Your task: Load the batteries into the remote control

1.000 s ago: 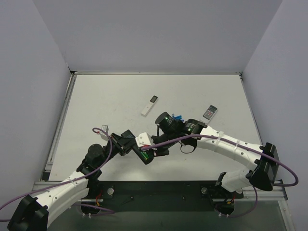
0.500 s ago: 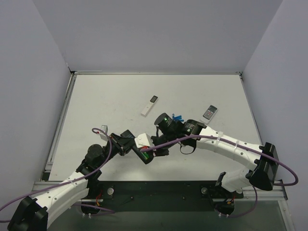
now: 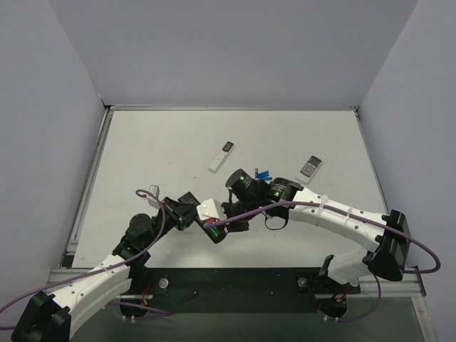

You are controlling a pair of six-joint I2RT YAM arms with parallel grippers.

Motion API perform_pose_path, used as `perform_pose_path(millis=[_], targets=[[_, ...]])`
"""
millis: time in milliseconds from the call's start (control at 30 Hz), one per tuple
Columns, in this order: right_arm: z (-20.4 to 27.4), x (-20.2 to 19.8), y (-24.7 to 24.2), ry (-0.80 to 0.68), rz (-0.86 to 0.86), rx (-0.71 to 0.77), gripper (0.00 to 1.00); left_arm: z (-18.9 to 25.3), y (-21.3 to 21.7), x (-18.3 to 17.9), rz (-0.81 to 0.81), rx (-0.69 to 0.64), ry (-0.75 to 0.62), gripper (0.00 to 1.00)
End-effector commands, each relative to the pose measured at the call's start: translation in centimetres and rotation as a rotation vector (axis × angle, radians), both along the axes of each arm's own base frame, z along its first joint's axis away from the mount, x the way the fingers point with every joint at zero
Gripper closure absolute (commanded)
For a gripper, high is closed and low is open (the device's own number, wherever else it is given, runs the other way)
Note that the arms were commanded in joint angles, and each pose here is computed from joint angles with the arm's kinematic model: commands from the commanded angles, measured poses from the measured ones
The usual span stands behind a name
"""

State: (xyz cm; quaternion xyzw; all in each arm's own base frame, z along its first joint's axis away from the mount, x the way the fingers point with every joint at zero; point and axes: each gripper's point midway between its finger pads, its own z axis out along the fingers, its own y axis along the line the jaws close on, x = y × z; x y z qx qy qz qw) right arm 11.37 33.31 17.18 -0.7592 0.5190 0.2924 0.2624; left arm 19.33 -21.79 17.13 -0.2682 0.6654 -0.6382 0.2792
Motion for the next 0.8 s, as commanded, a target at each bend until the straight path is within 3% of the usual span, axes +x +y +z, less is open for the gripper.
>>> perform_pose_path(millis=[0, 200, 567, 767], targets=[[0.0, 0.7, 1.1, -0.013, -0.044, -0.023, 0.93, 4.2, -0.2, -0.5, -0.028, -0.089, -0.114, 1.0], [-1.5, 1.1, 1.9, 0.015, -0.122, -0.097, 0.94, 5.3, -0.3, -0.5, -0.03, -0.085, -0.166, 1.0], [-5.5, 2.4, 2.2, -0.091, -0.255, -0.288, 1.0, 6.0, 0.7, -0.6, 0.016, -0.111, -0.199, 1.0], [-5.4, 2.3, 3.9, -0.044, -0.341, -0.278, 1.0, 5.5, 0.6, -0.5, 0.018, -0.08, -0.205, 1.0]])
